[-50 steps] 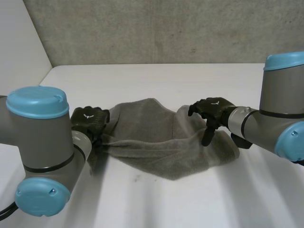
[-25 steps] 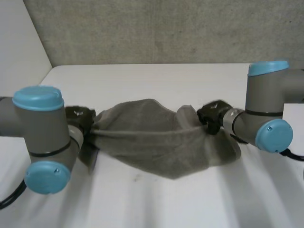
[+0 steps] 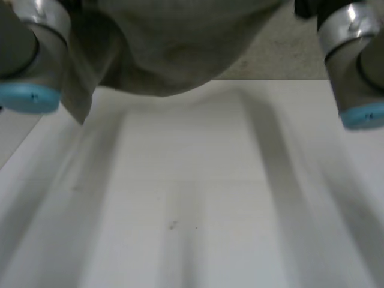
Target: Fold the towel.
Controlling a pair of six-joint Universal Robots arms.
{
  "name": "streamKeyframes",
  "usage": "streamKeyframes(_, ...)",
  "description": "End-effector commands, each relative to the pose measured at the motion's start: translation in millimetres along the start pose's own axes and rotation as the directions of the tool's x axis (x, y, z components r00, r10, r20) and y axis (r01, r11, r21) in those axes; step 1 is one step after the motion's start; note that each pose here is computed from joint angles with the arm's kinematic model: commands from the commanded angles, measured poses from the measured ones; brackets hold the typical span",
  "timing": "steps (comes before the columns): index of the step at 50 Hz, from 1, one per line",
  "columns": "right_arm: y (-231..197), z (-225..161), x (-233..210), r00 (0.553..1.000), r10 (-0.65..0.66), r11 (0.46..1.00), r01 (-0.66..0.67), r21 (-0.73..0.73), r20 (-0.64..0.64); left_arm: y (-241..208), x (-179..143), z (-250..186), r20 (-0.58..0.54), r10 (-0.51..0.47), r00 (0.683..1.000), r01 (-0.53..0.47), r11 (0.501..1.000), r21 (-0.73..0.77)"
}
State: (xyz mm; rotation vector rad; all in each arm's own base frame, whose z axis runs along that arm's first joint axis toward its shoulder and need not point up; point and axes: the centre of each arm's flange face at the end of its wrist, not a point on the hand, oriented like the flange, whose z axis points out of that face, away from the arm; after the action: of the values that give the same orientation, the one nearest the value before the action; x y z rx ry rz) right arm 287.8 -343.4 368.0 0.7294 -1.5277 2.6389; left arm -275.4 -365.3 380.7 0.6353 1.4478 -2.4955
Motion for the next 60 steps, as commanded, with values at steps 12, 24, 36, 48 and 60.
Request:
streamKeyframes(12, 142, -150, -80, 0.796, 0.057, 0.65, 0.428, -0.627, 0.602, 146, 84, -193, -0.523, -0.053, 0.851, -0.285, 0.789, -0.544)
streamKeyframes(24, 68, -159, -42, 0.758, 0.04, 0.643, 0.48, -0.597, 0.651, 72, 58, -242, -0.713, -0.125, 0.69, -0.455, 0.691, -0.561)
streamKeyframes(36, 74, -182, -40, 0.592, 0.022, 0.553, 0.664, -0.503, 0.806, 62, 28, -230, -0.783, -0.038, 0.62, -0.554, 0.686, -0.472)
streamKeyframes(48, 115, -138, -76, 0.624, -0.117, 0.581, 0.674, -0.457, 0.773, 117, 60, -179, -0.778, 0.015, 0.629, -0.567, 0.693, -0.445)
streamKeyframes(60, 35, 14, -45, 0.883, -0.453, 0.854, 0.469, -0.225, 0.122, 61, 45, -23, -0.402, 0.293, 0.868, -0.406, 0.883, -0.233)
